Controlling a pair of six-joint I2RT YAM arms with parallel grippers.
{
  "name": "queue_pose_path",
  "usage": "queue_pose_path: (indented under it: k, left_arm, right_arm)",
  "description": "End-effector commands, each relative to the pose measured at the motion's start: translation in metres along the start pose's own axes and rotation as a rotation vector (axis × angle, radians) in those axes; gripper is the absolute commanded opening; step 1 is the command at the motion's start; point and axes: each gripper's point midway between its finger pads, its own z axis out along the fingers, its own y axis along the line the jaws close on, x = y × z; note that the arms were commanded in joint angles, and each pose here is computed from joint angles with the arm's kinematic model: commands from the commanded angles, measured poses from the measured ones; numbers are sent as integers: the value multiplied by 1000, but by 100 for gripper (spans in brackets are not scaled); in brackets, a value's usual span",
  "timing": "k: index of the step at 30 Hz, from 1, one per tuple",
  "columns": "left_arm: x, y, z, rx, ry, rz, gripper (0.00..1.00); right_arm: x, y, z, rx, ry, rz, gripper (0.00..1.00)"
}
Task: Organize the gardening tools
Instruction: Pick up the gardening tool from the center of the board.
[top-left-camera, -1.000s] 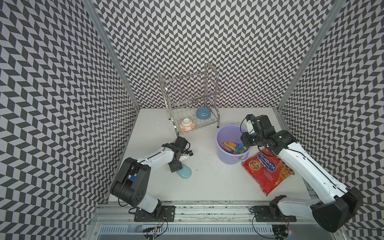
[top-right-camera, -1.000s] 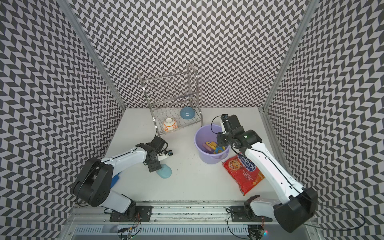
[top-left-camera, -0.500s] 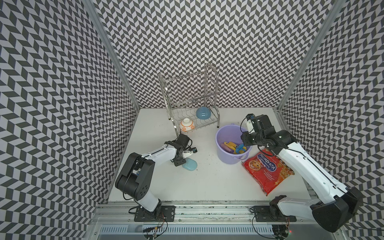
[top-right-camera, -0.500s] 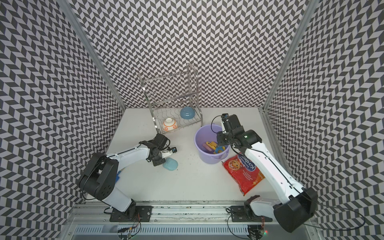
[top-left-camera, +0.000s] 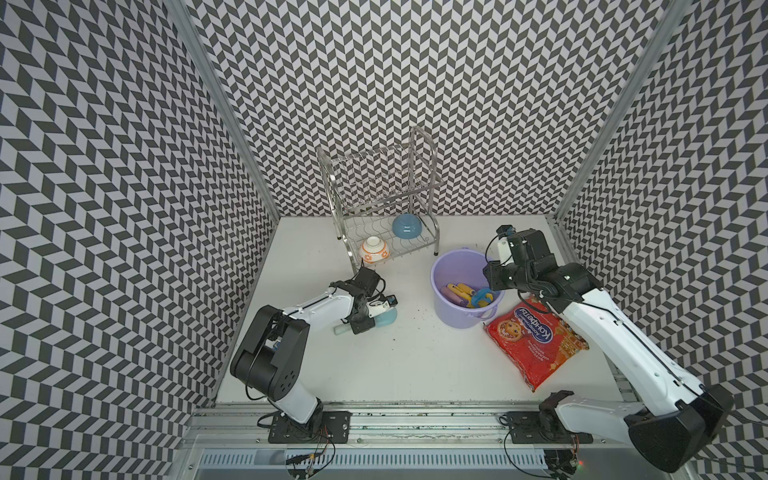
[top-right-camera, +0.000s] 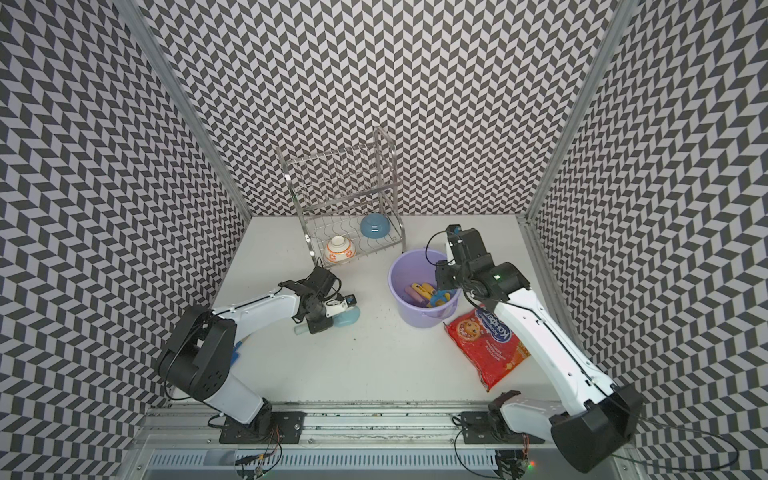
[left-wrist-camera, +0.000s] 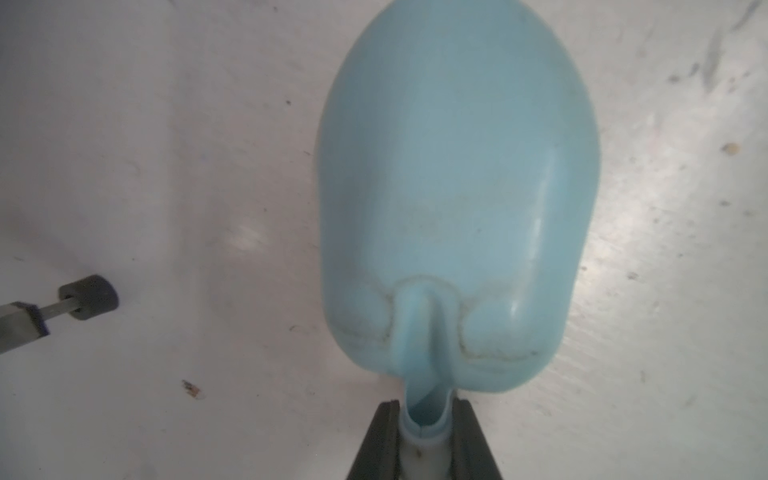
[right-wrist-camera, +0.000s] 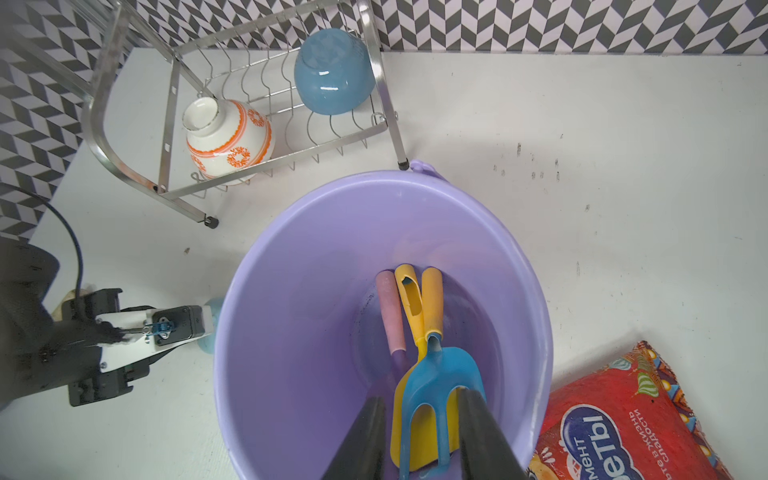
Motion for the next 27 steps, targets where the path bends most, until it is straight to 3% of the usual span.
queue_pose_path:
  k: [1,5,12,18,22,27]
  left_arm:
    - [-19,36,-40,-153,-93,-46,0]
    - [-30,76,-90,-359,-193,-117,0]
    - [-81,103,-193,-507,-590,-238,0]
    - [-140,76,-242,-430,-889,-198,0]
    - [-171,61,-247,-346,-977,-188,0]
    - [-207,34,-249,-247,-1051,-135,0]
  right_arm:
    - [-19,9,-14,-63,-106,35,33]
    - [-29,21,-27,-148,-178,51,33]
    - [-43,53,-48,-390,-234,63,44]
    - [-54,79,-71,-658,-258,77,48]
    - [-60,92,-87,-766,-293,70,61]
    - [-60,97,-84,-804,-282,74,62]
